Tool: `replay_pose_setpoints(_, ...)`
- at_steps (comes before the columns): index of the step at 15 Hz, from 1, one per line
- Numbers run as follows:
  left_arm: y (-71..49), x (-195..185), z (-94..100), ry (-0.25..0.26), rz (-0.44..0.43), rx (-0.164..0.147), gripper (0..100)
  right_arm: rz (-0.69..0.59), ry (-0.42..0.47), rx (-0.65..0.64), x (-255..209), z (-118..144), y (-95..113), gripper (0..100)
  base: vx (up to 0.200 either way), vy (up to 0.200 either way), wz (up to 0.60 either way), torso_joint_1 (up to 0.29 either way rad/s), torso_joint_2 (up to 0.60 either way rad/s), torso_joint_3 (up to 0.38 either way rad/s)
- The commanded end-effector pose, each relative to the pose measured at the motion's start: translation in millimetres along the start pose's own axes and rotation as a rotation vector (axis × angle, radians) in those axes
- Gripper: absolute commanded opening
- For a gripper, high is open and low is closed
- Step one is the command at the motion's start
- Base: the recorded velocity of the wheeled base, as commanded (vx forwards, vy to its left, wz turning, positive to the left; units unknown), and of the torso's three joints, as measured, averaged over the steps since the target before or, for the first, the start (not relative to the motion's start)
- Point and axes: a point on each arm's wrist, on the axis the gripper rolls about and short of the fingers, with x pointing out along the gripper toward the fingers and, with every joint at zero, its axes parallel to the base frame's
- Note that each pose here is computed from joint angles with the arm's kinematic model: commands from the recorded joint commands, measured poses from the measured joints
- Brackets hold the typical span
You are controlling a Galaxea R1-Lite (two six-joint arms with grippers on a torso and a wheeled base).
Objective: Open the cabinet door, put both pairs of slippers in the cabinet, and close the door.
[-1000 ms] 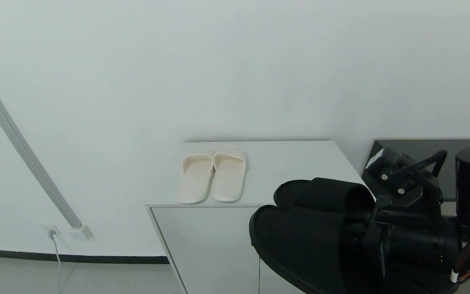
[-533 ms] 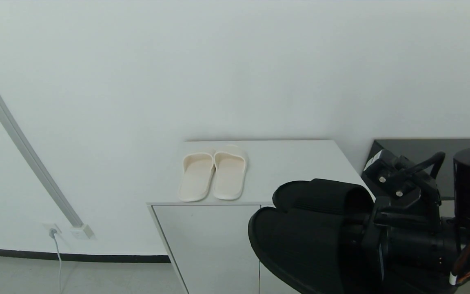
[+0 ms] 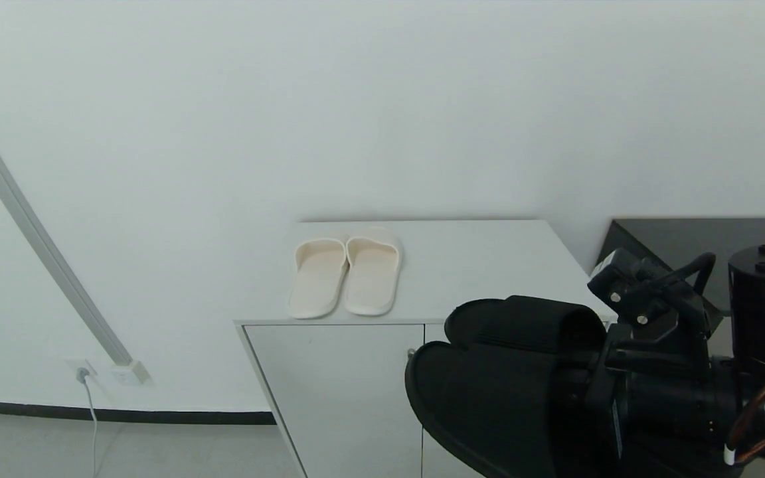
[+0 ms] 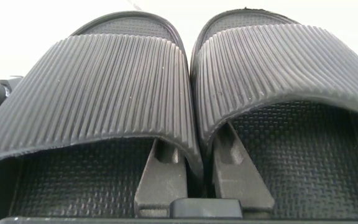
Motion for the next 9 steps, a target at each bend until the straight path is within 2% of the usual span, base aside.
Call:
replay_pose_setpoints(1,0.0,0.0,0.0,-0.001,0.003,-0.002,0,0.001,0.007,0.000,1.4,-1.3,0.1,0,0.000,0.000,0.00,-0.193,0.48,0.251)
replay_pose_setpoints(7,0.0,0.1,-0.2,0.003,-0.002,0.000,0,0.007,0.015,0.000,1.6,-3.6,1.4,0,0.000,0.000,0.00,-0.229,0.55,0.315)
replay_pose_setpoints(8,0.0,0.1,-0.2,0.003,-0.002,0.000,100,0.007,0.023,0.001,1.5,-5.9,1.3,0,0.000,0.000,0.00,-0.212,0.54,0.315)
replay_pose_setpoints(9,0.0,0.1,-0.2,0.003,-0.002,0.000,100,0.005,0.021,0.000,1.1,-6.2,1.3,0,0.000,0.000,0.00,-0.207,0.52,0.320)
